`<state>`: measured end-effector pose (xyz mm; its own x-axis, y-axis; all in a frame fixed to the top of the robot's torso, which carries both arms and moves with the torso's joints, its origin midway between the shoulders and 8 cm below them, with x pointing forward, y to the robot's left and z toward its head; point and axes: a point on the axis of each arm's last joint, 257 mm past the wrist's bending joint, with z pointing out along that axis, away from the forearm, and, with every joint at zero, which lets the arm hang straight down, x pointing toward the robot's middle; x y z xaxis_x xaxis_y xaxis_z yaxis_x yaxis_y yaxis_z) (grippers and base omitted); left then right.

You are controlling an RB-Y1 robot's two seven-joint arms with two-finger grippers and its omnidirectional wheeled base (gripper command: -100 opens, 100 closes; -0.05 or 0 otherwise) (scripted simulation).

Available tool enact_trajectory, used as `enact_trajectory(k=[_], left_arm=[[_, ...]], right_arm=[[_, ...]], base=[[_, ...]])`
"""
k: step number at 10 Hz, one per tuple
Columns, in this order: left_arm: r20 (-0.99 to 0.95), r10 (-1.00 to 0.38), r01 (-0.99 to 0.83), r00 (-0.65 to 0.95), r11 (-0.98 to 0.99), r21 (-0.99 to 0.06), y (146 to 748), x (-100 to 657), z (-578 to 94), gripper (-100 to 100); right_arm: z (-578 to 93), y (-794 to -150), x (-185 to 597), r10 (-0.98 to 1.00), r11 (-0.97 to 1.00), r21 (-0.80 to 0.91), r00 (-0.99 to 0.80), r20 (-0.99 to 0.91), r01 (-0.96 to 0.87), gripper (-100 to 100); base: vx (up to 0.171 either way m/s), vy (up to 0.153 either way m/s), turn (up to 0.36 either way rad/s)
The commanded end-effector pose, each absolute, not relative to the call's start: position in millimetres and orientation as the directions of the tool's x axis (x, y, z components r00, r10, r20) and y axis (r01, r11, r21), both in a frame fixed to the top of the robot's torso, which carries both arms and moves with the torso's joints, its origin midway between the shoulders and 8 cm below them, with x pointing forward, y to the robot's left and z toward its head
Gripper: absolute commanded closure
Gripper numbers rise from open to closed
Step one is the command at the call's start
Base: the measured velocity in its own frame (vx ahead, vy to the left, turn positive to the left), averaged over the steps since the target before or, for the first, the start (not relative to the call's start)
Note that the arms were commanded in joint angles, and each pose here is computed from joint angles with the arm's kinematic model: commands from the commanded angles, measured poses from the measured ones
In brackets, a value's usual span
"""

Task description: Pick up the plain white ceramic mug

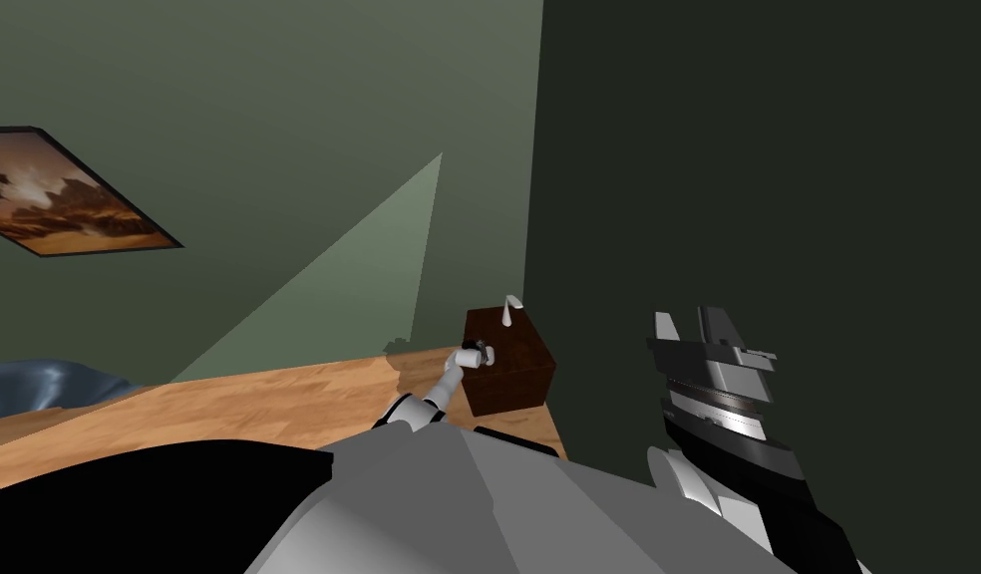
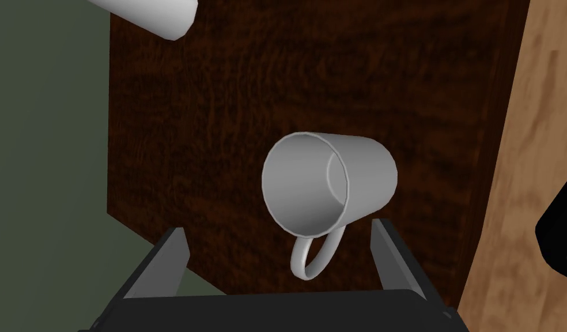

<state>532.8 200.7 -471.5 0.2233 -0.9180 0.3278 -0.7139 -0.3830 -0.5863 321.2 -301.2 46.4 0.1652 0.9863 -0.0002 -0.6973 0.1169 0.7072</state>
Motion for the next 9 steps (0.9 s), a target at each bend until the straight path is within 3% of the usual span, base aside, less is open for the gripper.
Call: enact_trajectory(k=[1,6,7,8,9], left_arm=[[0.326,-0.918,-0.719,0.227,-0.384,-0.579,200.9,532.8,-474.2,-100],[0.32,-0.911,-0.771,0.26,-0.396,-0.5,189.9,518.0,-493.1,-100],[0.32,-0.911,-0.772,0.262,-0.396,-0.496,189.6,517.2,-493.9,0],[0.32,-0.91,-0.771,0.264,-0.399,-0.497,188.6,509.2,-503.6,-100],[0.32,-0.909,-0.771,0.265,-0.4,-0.497,188.1,505.9,-507.4,-100]], right_arm=[[46.4,-301.2,321.2,0.986,0.117,0.707,0.165,0.0,-0.697,0],[46.4,-301.2,321.2,0.986,0.117,0.707,0.165,0.0,-0.697,0],[46.4,-301.2,321.2,0.986,0.117,0.707,0.165,0.0,-0.697,0],[46.4,-301.2,321.2,0.986,0.117,0.707,0.165,0.0,-0.697,0],[46.4,-301.2,321.2,0.986,0.117,0.707,0.165,0.0,-0.697,0]], base=[[0.001,-0.009,0.0],[0.007,-0.015,0.006],[0.0,0.0,0.0],[0.058,0.004,-0.022],[0.097,0.009,-0.025]])
